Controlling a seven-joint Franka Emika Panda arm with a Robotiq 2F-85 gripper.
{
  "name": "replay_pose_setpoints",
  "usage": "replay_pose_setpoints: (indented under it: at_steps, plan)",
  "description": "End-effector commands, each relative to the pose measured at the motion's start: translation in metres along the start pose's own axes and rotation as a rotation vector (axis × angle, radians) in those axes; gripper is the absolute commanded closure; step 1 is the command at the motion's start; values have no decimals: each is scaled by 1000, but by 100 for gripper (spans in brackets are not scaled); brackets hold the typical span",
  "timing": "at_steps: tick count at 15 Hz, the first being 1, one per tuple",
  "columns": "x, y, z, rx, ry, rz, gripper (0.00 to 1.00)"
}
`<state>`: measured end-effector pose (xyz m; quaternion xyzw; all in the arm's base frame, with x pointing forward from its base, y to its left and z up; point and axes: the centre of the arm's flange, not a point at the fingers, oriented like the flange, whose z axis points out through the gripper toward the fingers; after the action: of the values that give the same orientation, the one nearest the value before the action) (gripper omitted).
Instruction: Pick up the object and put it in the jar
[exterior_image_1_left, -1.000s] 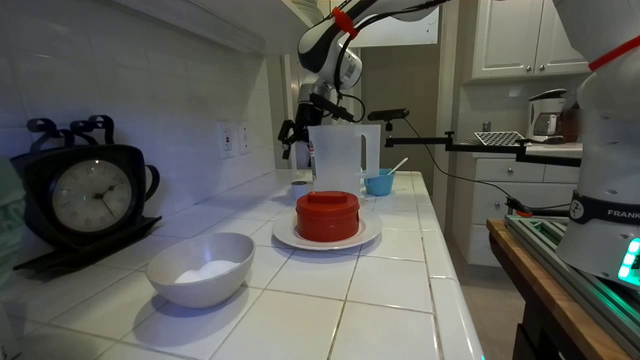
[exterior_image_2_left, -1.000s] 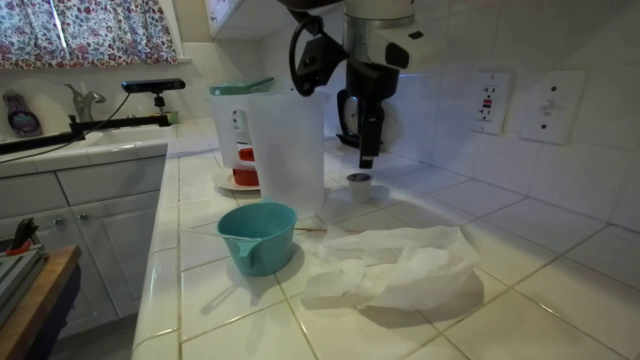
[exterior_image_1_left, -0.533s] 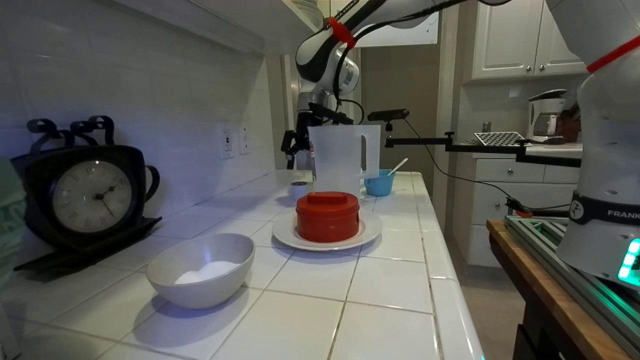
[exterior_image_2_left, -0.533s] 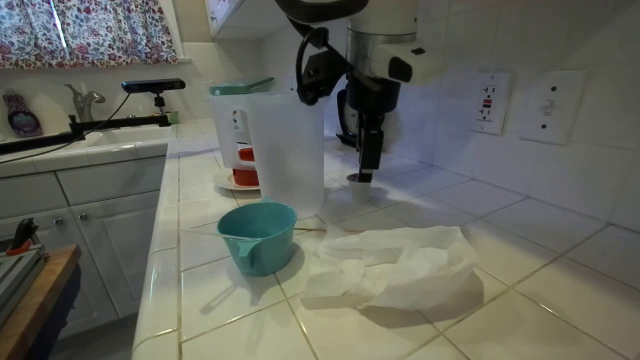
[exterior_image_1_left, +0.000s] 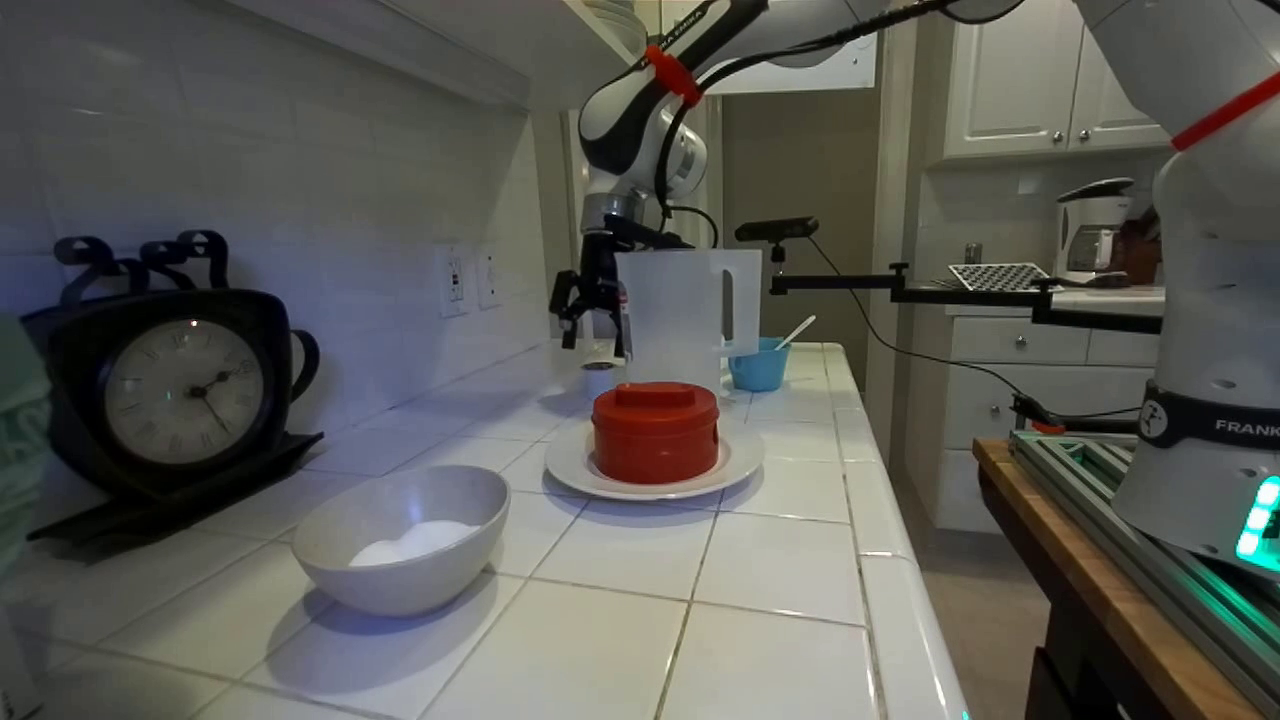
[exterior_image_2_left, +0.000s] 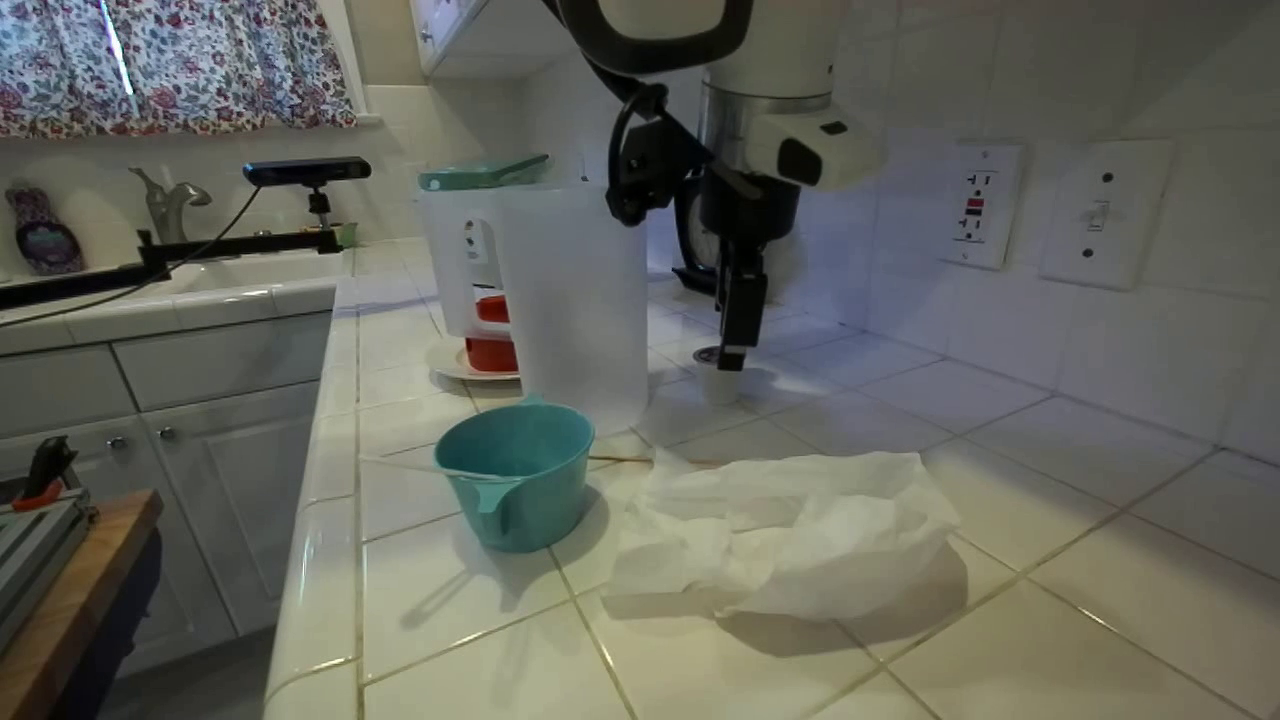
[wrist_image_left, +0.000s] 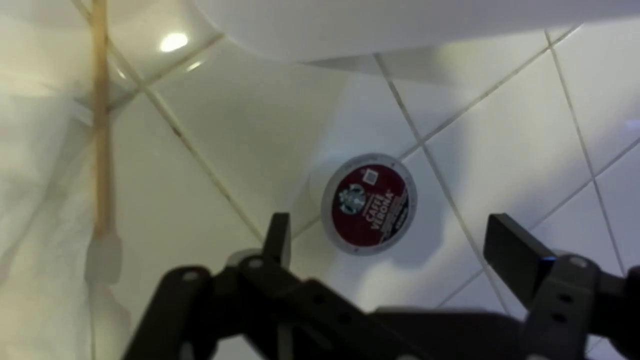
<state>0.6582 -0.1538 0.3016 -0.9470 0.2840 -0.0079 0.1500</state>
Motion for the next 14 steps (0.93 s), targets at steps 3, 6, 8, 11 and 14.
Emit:
replay_pose_setpoints:
  at_steps: [3,6,8,11,14]
  plan:
    - [10,-6,8,-26,-5,13,0]
    - [11,-6,12,-31,-12,17,0]
    - [11,-7,14,-35,-17,20,0]
    - [9,-8,19,-43,-30,22,0]
    - [8,-8,23,-43,-40,27,0]
